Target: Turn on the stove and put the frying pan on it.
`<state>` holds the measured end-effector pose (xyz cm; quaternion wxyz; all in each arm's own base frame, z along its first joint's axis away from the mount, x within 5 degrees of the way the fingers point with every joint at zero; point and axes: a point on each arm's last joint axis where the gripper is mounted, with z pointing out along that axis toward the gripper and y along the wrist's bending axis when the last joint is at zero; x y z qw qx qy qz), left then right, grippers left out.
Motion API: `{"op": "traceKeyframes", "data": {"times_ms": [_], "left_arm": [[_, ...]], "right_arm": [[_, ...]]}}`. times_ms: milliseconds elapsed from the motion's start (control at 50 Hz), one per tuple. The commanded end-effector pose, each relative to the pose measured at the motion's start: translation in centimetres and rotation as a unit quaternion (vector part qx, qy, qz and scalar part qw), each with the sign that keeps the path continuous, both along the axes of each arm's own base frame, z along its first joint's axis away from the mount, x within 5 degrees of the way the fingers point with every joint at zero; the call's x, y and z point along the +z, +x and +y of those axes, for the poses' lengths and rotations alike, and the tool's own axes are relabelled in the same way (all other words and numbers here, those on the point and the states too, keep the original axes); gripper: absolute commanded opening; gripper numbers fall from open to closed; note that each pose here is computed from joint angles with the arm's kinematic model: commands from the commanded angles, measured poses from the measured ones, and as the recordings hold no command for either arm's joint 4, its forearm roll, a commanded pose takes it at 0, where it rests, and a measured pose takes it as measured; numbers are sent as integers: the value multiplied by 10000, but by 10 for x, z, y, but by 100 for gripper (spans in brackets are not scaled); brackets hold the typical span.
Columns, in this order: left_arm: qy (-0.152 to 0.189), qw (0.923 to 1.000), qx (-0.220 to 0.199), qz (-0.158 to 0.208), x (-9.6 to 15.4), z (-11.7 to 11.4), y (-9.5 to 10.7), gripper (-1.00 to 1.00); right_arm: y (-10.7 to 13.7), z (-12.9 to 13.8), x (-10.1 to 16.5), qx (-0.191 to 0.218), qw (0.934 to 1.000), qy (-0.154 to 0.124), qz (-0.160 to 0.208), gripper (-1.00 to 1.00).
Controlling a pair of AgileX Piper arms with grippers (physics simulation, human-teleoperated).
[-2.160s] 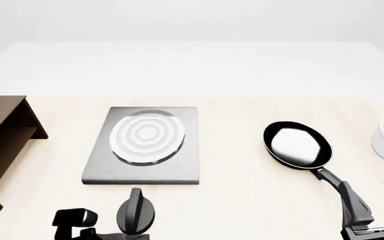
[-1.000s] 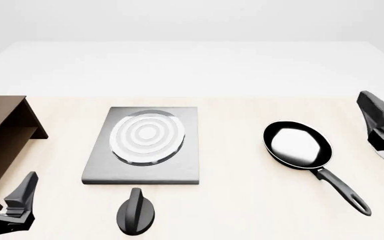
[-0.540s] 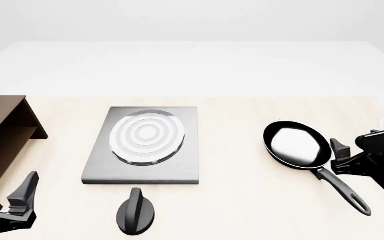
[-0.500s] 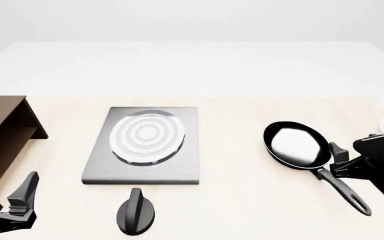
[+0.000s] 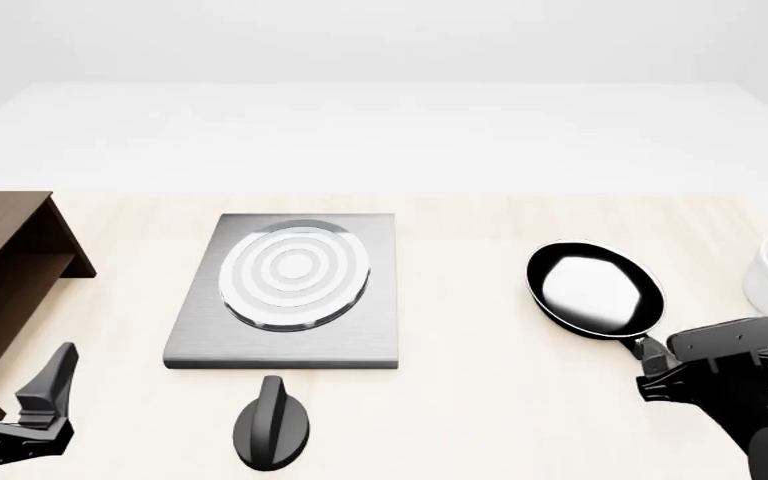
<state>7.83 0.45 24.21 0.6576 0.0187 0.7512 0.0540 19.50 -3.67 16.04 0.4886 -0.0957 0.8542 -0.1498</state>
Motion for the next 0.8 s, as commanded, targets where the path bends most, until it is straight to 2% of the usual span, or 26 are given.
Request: {"op": "traceKeyframes", "data": {"times_ms": [20,260,600,660,800], "left_arm": [[-138,9998,160,-40,-42,2,-2,100],[-109,9998,163,-22,-42,2,1,100],[-131,9997,185,-21,-43,2,-3,100],[-140,9997,181,-13,-43,2,-2,100],[-139,9998,170,0,-43,2,0,100]], "right_arm": [[1,-13,-15,-331,9994,71,104,100],[11,-25,-42,-472,9985,-39,290,100],[13,-28,-58,-541,9977,42,412,100],[16,-29,-61,-574,9972,122,468,100],[15,-28,-64,-539,9976,59,436,100]]}}
